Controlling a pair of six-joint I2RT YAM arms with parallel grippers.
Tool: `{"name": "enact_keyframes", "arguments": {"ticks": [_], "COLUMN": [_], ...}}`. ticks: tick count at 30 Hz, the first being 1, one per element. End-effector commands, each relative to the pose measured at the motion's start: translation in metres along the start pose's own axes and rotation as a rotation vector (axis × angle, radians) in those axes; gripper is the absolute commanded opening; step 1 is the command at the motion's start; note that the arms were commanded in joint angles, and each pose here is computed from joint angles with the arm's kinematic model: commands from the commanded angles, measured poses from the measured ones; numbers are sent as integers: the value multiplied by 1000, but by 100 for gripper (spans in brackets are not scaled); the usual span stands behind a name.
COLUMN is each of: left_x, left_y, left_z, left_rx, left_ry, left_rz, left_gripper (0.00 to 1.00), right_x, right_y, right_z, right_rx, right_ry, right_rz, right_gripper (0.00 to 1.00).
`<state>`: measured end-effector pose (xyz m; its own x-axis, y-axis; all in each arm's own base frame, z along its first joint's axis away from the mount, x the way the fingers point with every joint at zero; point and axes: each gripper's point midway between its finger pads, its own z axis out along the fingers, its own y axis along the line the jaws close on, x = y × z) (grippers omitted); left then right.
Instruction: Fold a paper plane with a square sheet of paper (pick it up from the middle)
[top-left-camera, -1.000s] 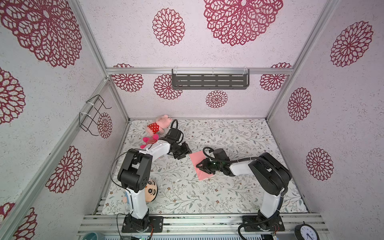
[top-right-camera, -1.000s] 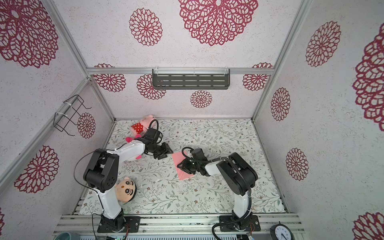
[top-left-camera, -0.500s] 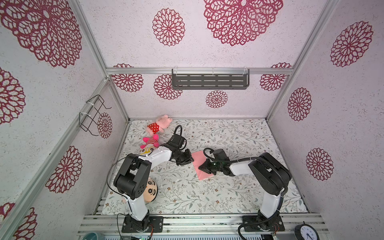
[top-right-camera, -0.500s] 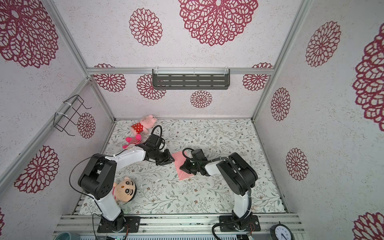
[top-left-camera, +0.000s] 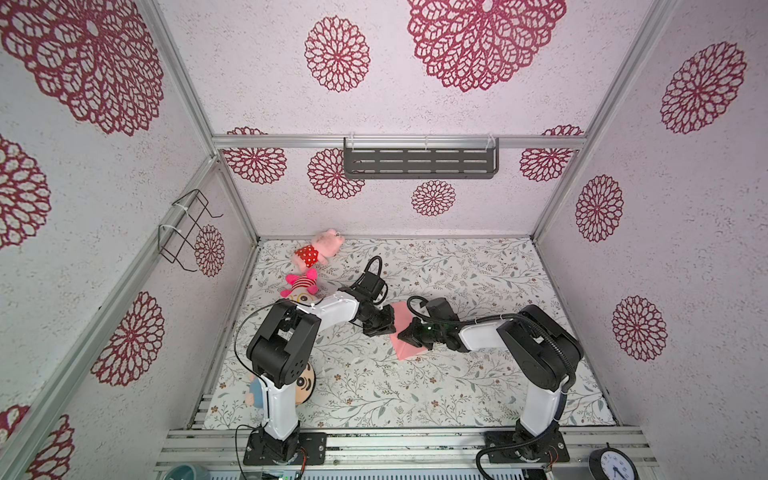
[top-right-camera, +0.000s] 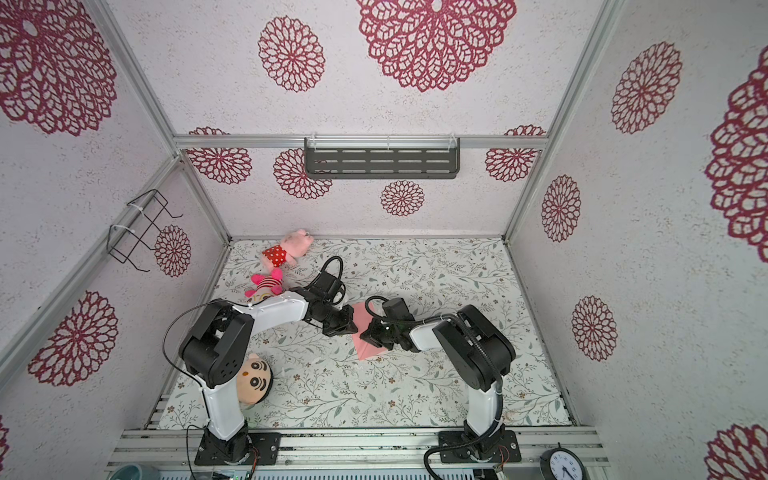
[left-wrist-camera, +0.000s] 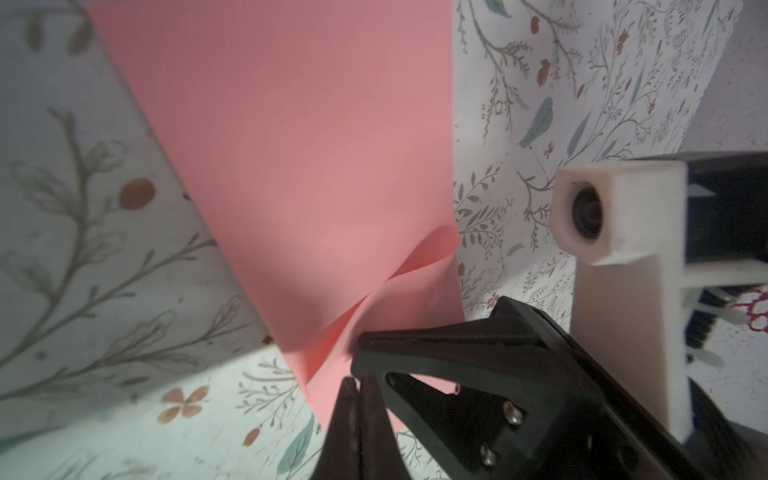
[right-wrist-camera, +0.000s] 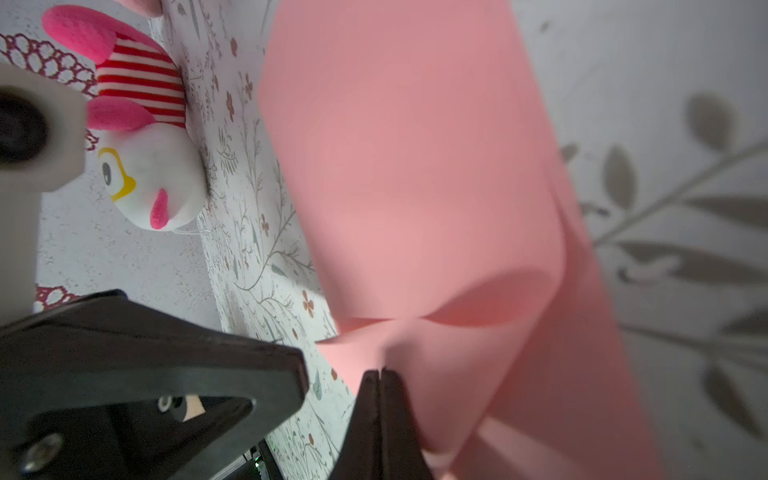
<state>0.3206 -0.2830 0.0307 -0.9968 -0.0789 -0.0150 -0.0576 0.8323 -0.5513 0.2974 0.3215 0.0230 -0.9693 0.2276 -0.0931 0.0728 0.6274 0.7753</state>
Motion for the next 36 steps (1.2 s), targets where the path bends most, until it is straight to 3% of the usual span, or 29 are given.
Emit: {"name": "enact_keyframes", "arguments": {"ticks": [1,18,30,36], "left_x": [3,12,19,19], "left_y": [5,41,60,56], "left_z": [5,24,27,26], "left_rx": [-36,-173,-248,-249], "left_ry": [20,65,92,93], "left_rz": [19,-6,-24,-11], "left_gripper": [0,0,0,0], "right_x": [16,10,18,-6], "right_y": [-45,-26,-55,-3], "right_z": [1,-8,-35,-51], "right_rx": [156,103,161,59], "right_ry": [32,4,-36,-116], "right_rz": [60,1,13,-145], "right_gripper": [4,4,4,6]}}
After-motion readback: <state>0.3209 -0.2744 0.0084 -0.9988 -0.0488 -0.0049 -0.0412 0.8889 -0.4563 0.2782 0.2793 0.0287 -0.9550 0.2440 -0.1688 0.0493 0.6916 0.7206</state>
